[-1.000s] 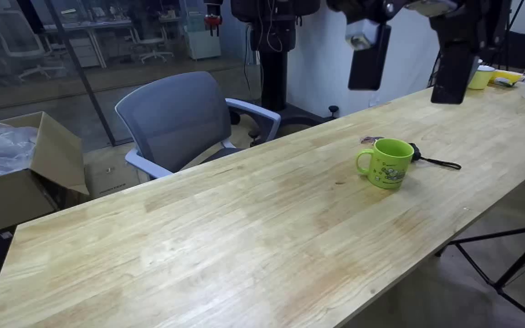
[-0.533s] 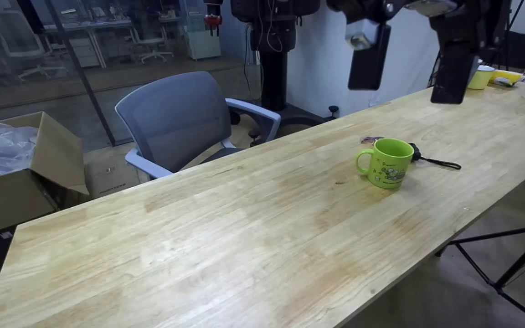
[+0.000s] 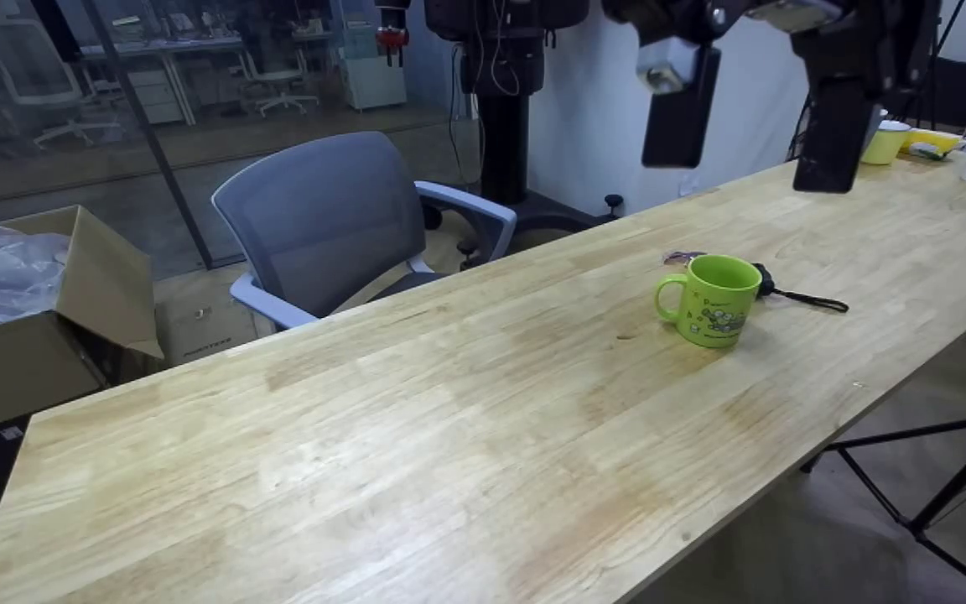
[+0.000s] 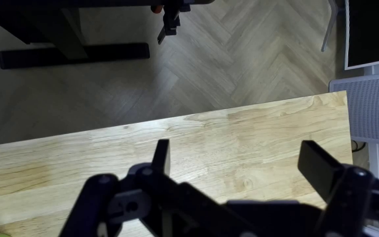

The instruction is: Move the mug to the left

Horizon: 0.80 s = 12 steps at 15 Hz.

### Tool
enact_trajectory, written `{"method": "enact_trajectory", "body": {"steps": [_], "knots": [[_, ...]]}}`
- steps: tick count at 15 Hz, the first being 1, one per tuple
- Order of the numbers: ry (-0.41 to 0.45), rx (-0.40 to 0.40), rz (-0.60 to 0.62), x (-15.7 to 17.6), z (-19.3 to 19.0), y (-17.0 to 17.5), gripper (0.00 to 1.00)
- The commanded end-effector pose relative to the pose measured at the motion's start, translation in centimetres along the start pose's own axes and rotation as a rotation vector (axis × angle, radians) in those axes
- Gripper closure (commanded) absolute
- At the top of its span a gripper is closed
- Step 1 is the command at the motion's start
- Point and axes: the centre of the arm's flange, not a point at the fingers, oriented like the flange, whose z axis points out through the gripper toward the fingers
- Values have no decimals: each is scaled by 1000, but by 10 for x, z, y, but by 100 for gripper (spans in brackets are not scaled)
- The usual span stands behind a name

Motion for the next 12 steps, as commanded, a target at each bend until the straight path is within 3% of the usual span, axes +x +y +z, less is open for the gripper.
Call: {"method": "enact_trajectory", "body": {"steps": [1, 12], "knots": [[59, -18, 5, 10, 3, 0, 0], [297, -105, 14, 44, 8, 23, 0]]}}
